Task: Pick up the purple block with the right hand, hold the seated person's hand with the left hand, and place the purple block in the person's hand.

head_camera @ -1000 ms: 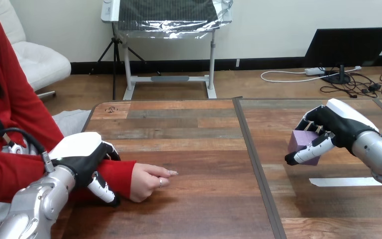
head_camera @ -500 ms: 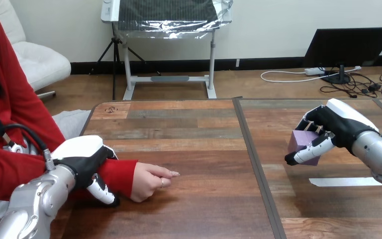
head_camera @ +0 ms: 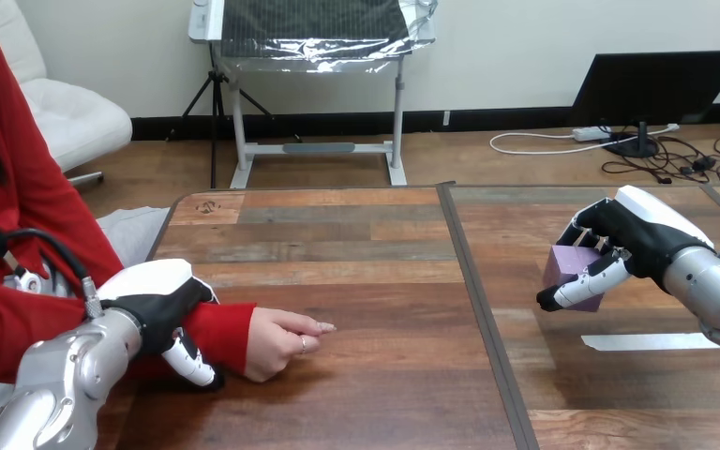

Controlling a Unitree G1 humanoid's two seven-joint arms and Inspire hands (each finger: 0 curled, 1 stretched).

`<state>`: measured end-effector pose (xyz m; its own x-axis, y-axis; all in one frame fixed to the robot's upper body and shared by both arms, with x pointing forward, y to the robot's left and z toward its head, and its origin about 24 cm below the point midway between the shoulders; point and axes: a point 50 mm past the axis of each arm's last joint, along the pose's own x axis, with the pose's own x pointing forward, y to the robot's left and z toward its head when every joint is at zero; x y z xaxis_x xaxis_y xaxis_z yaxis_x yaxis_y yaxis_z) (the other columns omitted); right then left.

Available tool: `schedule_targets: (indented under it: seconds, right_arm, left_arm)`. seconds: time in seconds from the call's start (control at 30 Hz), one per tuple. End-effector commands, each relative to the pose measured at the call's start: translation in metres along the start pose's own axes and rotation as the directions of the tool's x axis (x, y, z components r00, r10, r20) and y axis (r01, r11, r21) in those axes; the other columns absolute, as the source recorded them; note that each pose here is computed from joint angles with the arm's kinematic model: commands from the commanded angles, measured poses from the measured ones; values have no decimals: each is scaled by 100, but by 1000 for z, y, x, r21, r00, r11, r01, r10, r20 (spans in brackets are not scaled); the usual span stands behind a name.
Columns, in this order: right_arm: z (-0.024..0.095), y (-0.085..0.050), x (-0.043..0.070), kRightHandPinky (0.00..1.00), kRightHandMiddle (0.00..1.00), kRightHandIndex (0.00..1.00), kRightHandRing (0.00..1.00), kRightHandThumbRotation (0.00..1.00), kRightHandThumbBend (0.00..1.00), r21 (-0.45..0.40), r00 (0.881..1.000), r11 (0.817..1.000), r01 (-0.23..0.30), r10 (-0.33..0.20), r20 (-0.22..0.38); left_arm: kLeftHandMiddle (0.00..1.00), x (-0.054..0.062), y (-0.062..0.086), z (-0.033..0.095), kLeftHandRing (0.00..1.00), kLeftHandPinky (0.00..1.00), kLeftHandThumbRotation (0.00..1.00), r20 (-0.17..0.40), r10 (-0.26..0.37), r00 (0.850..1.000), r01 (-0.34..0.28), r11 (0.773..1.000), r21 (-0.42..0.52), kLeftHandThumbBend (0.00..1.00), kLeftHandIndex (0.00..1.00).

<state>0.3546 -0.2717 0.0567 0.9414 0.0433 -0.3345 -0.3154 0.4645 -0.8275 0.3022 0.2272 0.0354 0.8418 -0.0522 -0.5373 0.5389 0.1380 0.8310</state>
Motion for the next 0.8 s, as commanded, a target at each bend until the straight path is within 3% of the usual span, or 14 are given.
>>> schedule_targets:
  seconds: [0.0, 0.33, 0.77]
  right_arm:
    - [29, -34, 7, 41, 49, 51, 44, 0, 82, 18, 989, 994, 106, -108, 99]
    - [28, -34, 7, 41, 50, 51, 44, 0, 82, 21, 991, 995, 101, -103, 87]
    - [28, -33, 6, 40, 48, 50, 43, 0, 82, 14, 989, 994, 104, -105, 105]
  left_arm:
    - [64, 0, -13, -1, 56, 45, 0, -9, -71, 997, 71, 997, 1, 81, 66]
    - [46, -1, -13, 2, 36, 28, 0, 23, -65, 998, 66, 997, -49, 78, 55]
    - [45, -1, -13, 5, 35, 27, 0, 58, -47, 997, 52, 994, -91, 74, 47]
